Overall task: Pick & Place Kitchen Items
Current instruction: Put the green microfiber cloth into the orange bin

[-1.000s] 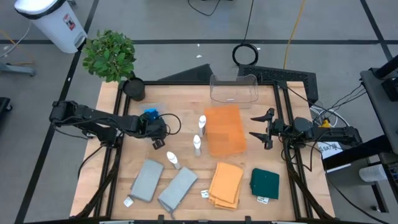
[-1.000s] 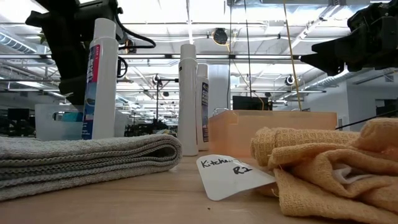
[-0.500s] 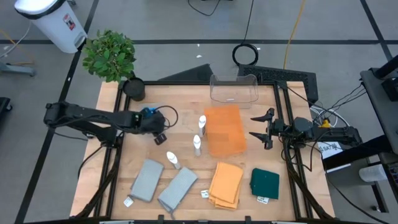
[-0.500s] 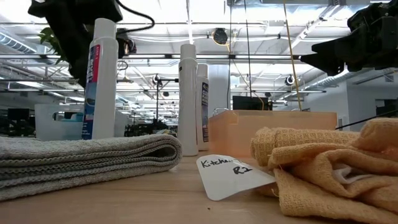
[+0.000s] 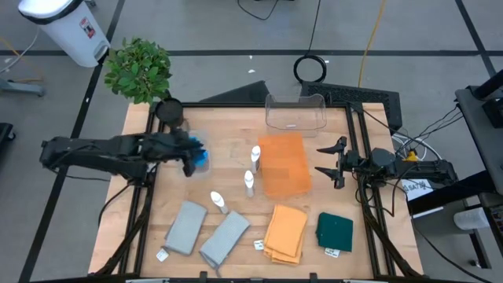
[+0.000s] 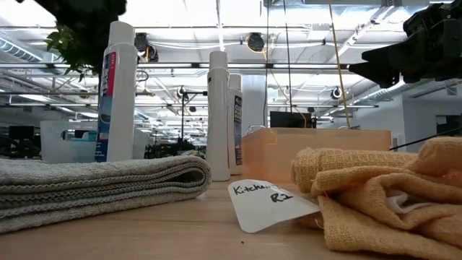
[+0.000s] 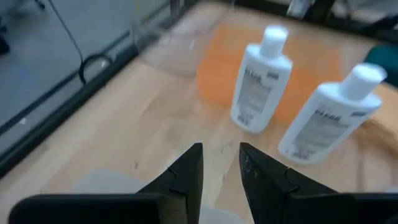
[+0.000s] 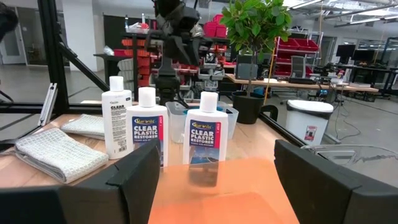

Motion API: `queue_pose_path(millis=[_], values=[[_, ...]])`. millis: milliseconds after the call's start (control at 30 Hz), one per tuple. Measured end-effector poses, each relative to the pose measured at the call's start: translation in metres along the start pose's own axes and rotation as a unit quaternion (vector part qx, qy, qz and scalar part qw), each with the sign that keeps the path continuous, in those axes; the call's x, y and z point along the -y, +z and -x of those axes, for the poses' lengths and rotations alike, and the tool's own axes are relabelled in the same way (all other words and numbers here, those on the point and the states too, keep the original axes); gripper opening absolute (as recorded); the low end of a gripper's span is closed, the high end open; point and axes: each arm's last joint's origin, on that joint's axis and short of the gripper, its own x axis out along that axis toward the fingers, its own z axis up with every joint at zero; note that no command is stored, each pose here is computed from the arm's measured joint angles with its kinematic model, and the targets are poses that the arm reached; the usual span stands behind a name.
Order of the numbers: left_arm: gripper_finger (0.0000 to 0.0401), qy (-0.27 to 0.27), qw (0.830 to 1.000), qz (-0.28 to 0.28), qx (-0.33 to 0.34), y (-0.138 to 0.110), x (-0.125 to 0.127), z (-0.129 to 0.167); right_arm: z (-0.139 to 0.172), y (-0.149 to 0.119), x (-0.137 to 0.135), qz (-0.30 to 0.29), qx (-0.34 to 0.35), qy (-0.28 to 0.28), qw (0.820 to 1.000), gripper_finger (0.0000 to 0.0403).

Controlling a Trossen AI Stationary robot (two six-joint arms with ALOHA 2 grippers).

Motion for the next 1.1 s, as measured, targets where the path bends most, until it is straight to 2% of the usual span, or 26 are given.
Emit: queue_pose_path(millis=[167,400,767,1100], values=[[0.0109,-0.02,0.996,0.025,0.077,-0.017,-0.01,0.016,0.0,0.0,0.0,0.0,0.0,0.0,1.0,0.0279],[0.0109,-0.045,0.985,0.074,0.151,-0.051,-0.02,0.018,0.0,0.0,0.0,0.0,0.0,0.0,1.0,0.0279],[0.0109,-0.057,0.975,0.092,0.193,-0.081,-0.026,0.014,0.0,0.0,0.0,0.0,0.0,0.0,1.0,0.0279],[0.0109,-0.052,0.98,0.089,0.173,-0.102,-0.026,-0.003,0.0,0.0,0.0,0.0,0.0,0.0,1.0,0.0279]])
